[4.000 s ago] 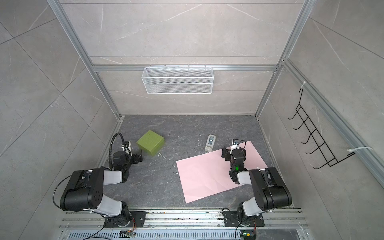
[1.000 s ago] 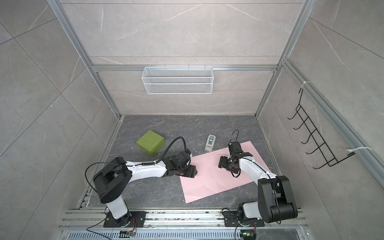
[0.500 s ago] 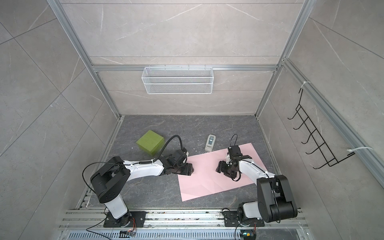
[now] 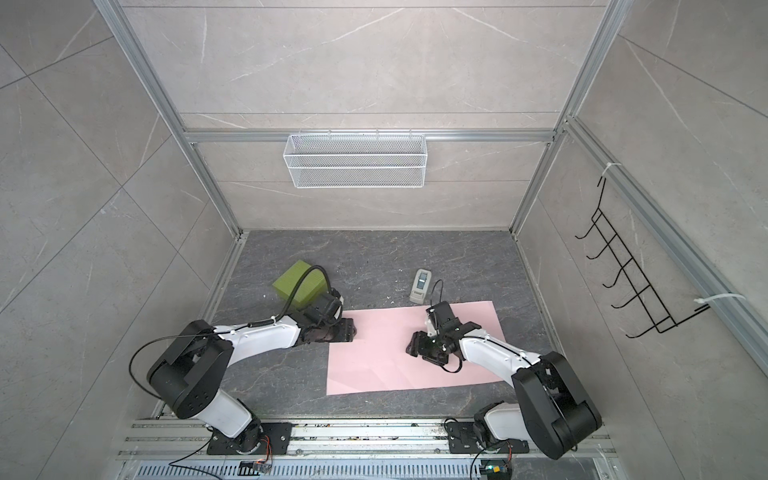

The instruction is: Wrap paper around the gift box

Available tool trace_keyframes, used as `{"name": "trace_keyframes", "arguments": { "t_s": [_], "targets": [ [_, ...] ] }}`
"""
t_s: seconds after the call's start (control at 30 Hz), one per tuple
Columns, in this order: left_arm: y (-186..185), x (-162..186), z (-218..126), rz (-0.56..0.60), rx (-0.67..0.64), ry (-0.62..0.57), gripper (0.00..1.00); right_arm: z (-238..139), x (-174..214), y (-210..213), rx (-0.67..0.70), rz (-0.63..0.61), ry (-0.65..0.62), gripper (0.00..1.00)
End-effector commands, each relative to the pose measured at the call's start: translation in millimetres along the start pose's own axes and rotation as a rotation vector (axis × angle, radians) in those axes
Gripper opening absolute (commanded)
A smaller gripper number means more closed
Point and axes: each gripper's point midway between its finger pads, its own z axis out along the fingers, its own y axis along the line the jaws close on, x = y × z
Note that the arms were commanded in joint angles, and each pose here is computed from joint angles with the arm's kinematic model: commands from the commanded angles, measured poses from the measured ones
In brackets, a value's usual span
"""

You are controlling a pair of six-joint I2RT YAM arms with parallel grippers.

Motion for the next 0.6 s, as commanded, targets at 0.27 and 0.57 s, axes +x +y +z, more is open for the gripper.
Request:
{"name": "trace_keyframes", "arguments": {
  "t_s": [0.27,0.57],
  "targets": [
    [-27.1,-13.8,-62.0,-0.015,0.131,-0.118,0.73,-10.9,-14.9,48.1,0.04,-0.15,-0.057,0.68],
    [-71.7,1.8,-14.6,0.039,0.189,-0.01,0.68,-50.9,-56.0,-53.1,0.162,-0.025,-0.108,0.69]
  ]
}}
